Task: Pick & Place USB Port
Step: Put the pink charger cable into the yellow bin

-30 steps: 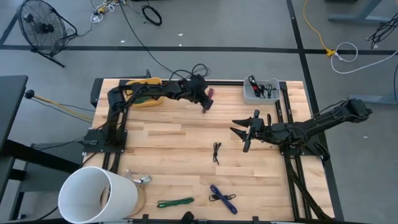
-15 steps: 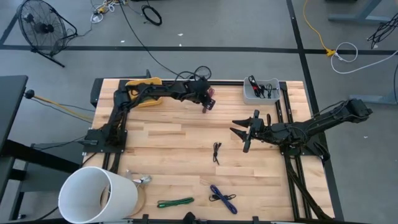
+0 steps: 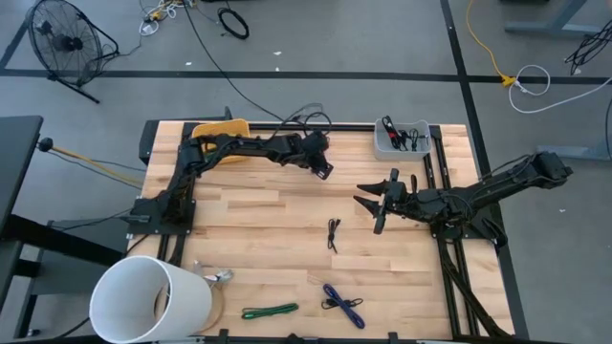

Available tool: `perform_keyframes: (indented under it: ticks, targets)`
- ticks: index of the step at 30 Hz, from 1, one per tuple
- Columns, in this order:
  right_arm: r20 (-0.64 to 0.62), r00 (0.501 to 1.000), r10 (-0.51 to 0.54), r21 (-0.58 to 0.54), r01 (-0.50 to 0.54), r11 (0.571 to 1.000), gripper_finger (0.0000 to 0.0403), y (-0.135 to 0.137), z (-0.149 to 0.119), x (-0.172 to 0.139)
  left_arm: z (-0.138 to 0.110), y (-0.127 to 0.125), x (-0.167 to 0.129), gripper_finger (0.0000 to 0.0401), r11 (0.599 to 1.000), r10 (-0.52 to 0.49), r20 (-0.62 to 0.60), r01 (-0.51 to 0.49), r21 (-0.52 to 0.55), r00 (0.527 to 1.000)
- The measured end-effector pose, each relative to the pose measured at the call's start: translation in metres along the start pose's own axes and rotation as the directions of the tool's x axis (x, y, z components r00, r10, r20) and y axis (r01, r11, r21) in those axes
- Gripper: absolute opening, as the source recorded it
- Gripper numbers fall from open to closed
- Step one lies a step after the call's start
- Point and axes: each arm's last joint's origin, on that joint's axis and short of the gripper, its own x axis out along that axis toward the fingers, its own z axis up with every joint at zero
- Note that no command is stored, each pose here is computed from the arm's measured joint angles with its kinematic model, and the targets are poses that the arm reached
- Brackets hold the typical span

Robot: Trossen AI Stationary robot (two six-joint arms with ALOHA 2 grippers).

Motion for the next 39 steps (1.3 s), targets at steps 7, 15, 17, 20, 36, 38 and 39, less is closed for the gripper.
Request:
perform_keyframes:
  ticks: [7,15,17,20,36,38,39]
  targets:
    - [0.0,1.0,0.0,0.0,0.0,1.0,0.016,0.0,0.0,0.0,-0.006,0.005,0.0,0.017,1.0,0.029,-0.072,-0.029,-0.003,0.997]
    - [0.0,1.0,0.0,0.0,0.0,1.0,0.016,0.0,0.0,0.0,-0.008,-0.004,-0.001,0.0165,0.999,-0.042,-0.081,0.041,-0.016,0.996]
    - [0.0,1.0,0.0,0.0,0.0,1.0,0.016,0.0,0.0,0.0,-0.01,-0.003,-0.001,0.0165,1.0,-0.025,-0.096,0.024,-0.011,0.995]
    - [0.0,1.0,0.0,0.0,0.0,1.0,0.016,0.0,0.0,0.0,-0.014,-0.001,-0.001,0.0162,1.0,0.006,-0.125,-0.007,-0.003,0.992]
    - [0.0,1.0,0.0,0.0,0.0,1.0,0.016,0.0,0.0,0.0,-0.016,0.0,-0.003,0.0012,0.989,0.11,-0.105,-0.098,0.112,0.988]
    - [0.0,1.0,0.0,0.0,0.0,1.0,0.016,0.0,0.0,0.0,-0.015,-0.002,-0.008,0.0012,0.987,0.111,-0.092,-0.099,0.128,0.99]
    - [0.0,1.0,0.0,0.0,0.0,1.0,0.016,0.0,0.0,0.0,-0.013,-0.004,-0.013,0.0012,0.987,0.108,-0.084,-0.097,0.131,0.991]
